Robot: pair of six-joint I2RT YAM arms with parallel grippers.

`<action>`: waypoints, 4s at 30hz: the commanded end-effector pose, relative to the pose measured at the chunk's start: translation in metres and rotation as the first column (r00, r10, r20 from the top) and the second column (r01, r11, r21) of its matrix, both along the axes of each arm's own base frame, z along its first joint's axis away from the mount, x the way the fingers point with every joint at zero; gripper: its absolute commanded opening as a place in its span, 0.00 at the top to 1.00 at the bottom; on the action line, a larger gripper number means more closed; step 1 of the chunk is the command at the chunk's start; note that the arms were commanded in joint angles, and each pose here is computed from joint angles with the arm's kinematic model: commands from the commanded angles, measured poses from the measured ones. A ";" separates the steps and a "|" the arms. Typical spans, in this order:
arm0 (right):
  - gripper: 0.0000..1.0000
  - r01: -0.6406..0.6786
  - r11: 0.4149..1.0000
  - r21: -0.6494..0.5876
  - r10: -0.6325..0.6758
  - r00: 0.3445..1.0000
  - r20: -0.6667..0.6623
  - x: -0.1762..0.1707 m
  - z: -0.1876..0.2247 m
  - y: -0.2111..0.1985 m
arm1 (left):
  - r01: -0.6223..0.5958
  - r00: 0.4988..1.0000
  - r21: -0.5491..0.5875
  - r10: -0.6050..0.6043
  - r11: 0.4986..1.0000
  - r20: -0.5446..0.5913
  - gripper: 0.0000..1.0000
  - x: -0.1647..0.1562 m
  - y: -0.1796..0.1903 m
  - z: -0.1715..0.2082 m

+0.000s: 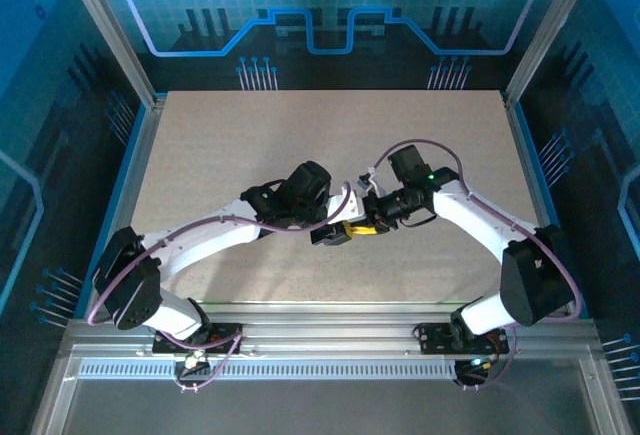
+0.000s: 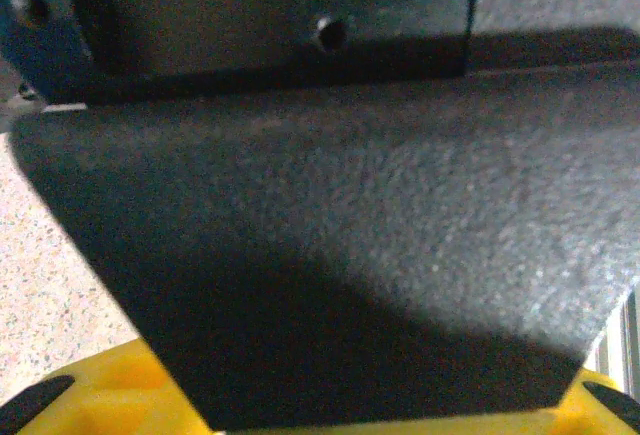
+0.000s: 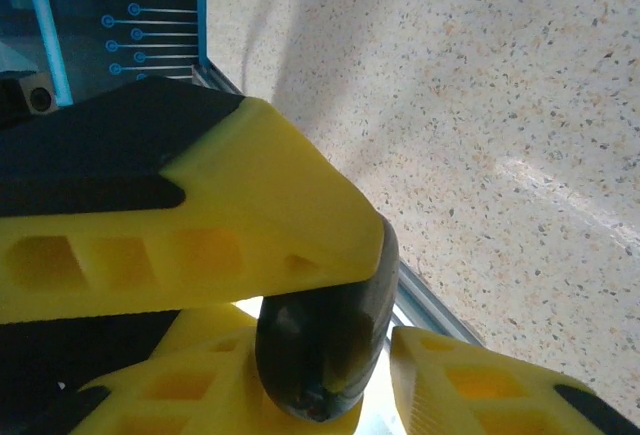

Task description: Insert the wireless bluetooth earbuds into the charging case

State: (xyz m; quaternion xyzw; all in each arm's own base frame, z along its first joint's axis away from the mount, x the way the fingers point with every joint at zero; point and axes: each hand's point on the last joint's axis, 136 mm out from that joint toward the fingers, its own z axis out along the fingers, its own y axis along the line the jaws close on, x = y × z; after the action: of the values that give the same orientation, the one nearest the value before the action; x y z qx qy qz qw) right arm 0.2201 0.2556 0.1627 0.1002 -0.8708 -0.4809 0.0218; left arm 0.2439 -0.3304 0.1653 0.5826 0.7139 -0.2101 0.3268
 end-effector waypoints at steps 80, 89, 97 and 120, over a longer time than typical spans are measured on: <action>0.80 -0.612 0.772 0.174 0.044 0.325 0.945 -0.046 0.154 -0.034 | 0.205 0.974 -0.532 -0.224 0.822 0.029 0.42 -0.051 -0.001 0.145; 0.80 -0.578 0.801 0.156 0.048 0.322 0.945 -0.036 0.158 -0.033 | 0.211 0.974 -0.590 -0.221 0.779 0.057 0.54 -0.052 -0.003 0.148; 0.80 -0.584 0.795 0.166 0.044 0.328 0.944 -0.033 0.163 -0.029 | 0.213 0.972 -0.641 -0.226 0.738 0.062 0.62 -0.051 -0.005 0.157; 0.79 -0.566 0.809 0.156 0.058 0.341 0.938 -0.024 0.160 -0.026 | 0.231 0.959 -0.682 -0.281 0.694 0.039 0.70 -0.054 -0.013 0.168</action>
State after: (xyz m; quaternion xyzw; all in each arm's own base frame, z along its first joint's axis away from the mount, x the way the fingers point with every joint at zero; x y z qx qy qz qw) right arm 0.1882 0.2271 0.3231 0.5139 -0.5526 -0.5388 -0.3746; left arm 0.2055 -0.3396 0.3194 0.4862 0.5517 -0.4912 0.4669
